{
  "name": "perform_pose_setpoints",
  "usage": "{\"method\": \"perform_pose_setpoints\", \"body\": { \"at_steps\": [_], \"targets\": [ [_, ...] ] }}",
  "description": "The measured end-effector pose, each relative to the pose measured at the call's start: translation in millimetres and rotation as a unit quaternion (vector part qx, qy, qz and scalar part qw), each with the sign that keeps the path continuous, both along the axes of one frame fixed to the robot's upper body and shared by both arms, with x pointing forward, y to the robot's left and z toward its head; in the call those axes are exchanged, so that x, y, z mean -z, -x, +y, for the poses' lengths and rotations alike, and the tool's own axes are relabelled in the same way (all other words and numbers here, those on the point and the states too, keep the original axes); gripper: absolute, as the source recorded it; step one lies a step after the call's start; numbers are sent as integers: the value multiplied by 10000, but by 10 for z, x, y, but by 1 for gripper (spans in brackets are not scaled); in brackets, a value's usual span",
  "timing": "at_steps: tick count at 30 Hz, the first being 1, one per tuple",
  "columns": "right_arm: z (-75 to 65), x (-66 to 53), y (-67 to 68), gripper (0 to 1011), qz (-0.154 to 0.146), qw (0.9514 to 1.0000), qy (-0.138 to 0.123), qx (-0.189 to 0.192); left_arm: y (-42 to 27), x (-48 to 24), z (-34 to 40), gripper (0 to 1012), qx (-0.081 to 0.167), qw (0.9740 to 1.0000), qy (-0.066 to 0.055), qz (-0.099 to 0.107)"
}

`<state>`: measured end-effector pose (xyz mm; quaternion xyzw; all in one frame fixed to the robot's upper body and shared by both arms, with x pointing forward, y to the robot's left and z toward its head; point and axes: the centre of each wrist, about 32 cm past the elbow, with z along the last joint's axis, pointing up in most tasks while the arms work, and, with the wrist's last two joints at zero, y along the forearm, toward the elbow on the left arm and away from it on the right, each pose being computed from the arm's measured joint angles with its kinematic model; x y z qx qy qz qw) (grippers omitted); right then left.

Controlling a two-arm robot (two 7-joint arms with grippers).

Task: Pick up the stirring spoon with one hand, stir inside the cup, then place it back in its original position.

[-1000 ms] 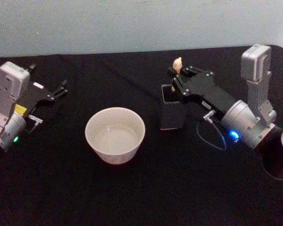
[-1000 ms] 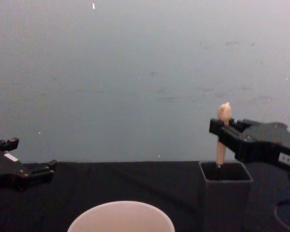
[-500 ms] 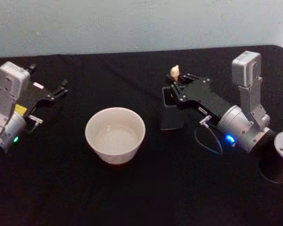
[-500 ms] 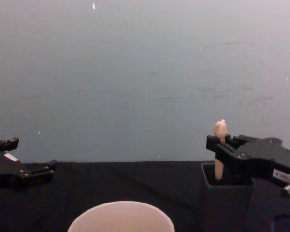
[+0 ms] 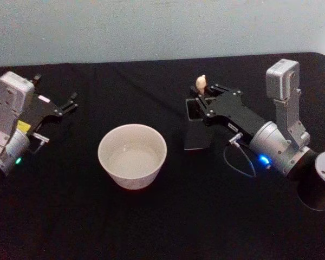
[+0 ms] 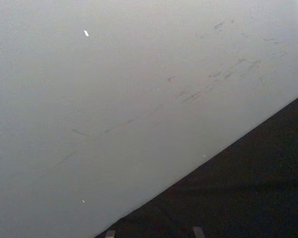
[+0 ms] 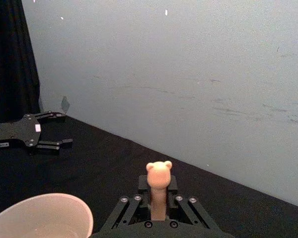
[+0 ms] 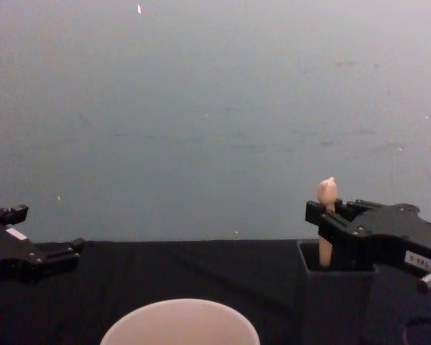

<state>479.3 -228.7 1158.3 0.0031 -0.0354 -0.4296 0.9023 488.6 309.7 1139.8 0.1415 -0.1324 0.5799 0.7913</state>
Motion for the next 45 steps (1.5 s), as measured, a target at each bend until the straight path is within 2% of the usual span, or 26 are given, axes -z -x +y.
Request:
{"method": "perform_pose_setpoints", "body": {
  "at_steps": [5,7,8,11,17,18,27,33,37,40,41,43,45],
  "targets": [
    [-2,-2,0,365,-3,10000,-7,-2,0,0,0,1001,0,10000,0,0],
    [-3,-3,0,394,-3,10000,-9,-2,0,0,0,1001,0,10000,0,0],
    [-3,-3,0,465,-3,10000,-9,-2,0,0,0,1001,0,10000,0,0],
    [-4,-4,-1,524,-4,10000,-10,-2,0,0,0,1001,0,10000,0,0],
    [-4,-6,-1,723,-5,10000,-12,-5,0,0,0,1001,0,10000,0,0],
    [-5,-6,-1,782,-5,10000,-13,-6,0,0,0,1001,0,10000,0,0],
    [-5,-6,-1,997,-4,10000,-15,-9,0,0,0,1001,0,10000,0,0],
    [-10,-11,-6,1002,-7,10000,-35,-22,0,0,0,1001,0,10000,0,0],
    [-36,-61,-37,1002,-107,9998,-145,54,0,0,0,1001,0,10000,0,0],
    [-67,-110,-65,1002,-244,9988,-271,317,0,0,0,1001,0,10000,0,0],
    [-85,-128,-78,1002,-338,9975,-302,546,0,0,0,1001,0,10000,0,0],
    [-102,-129,-92,1002,-429,9956,-280,790,0,0,0,1001,0,10000,0,-1],
    [-128,-105,-116,1002,-526,9917,-183,1161,0,0,0,1001,0,10000,0,0]
  ]
}}
